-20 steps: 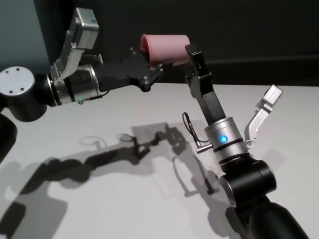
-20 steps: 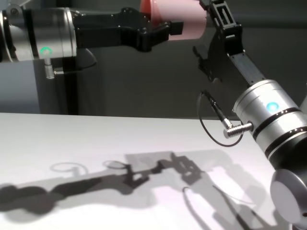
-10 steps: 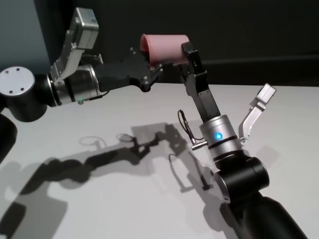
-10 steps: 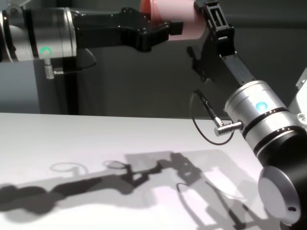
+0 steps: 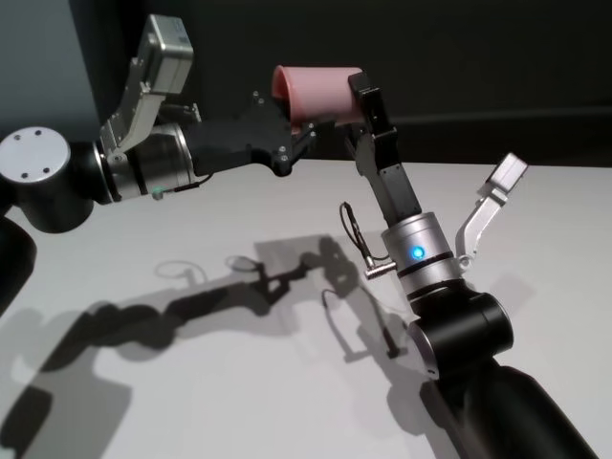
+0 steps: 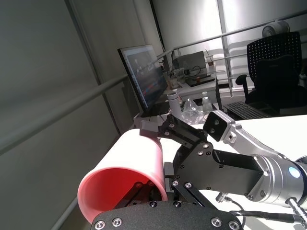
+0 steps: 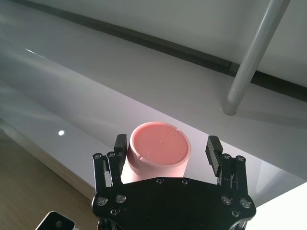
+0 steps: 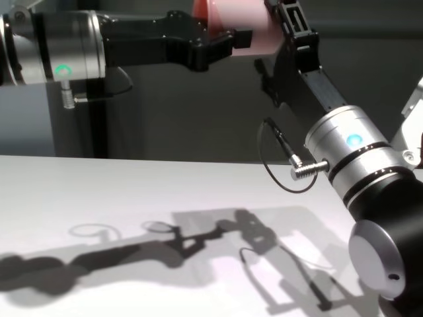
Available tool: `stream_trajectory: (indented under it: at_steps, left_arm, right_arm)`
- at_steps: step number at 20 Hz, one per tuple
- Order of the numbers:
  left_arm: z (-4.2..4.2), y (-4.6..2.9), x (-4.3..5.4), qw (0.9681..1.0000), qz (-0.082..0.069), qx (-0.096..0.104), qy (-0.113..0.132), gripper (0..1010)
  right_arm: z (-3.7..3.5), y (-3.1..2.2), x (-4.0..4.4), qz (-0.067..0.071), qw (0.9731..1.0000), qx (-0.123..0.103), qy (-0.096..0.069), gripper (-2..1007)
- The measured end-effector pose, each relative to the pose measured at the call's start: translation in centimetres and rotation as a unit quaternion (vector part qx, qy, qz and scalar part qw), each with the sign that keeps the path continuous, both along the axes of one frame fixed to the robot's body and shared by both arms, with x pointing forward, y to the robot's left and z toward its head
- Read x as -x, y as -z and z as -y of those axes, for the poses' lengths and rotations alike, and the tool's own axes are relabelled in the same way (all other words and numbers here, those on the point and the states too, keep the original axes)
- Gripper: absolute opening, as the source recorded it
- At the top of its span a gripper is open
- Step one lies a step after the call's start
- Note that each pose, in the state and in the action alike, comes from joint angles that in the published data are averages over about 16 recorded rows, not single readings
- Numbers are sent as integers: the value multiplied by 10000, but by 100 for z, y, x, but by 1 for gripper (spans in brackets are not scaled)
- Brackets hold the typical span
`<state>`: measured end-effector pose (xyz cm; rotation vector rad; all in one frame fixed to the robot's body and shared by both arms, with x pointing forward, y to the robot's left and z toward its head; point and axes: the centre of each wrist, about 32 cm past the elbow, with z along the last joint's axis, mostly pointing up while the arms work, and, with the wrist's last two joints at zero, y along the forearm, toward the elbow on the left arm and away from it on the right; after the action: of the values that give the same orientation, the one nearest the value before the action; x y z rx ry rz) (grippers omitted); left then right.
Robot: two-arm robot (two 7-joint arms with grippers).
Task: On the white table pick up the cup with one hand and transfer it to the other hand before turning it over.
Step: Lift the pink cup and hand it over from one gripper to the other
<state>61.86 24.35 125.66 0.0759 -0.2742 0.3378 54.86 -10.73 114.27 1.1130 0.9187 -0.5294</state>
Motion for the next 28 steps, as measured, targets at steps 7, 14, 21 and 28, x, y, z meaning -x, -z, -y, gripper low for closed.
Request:
stream_trajectory:
  at_steps: [7, 14, 21, 28]
  left_arm:
    - [1, 0, 0, 10000, 1, 0, 3, 40]
    - [1, -1, 0, 10000, 1, 0, 4, 40]
    - [1, -1, 0, 10000, 1, 0, 4, 40]
    - [1, -1, 0, 10000, 1, 0, 4, 40]
  right_arm:
    - [-31, -31, -45, 57, 10000, -12, -31, 1002]
    - [-53, -49, -74, 94, 9999, -27, -43, 1002]
    - [-53, -49, -87, 142, 9999, -40, -34, 1002]
    - [-47, -41, -92, 185, 9998, -43, -27, 956]
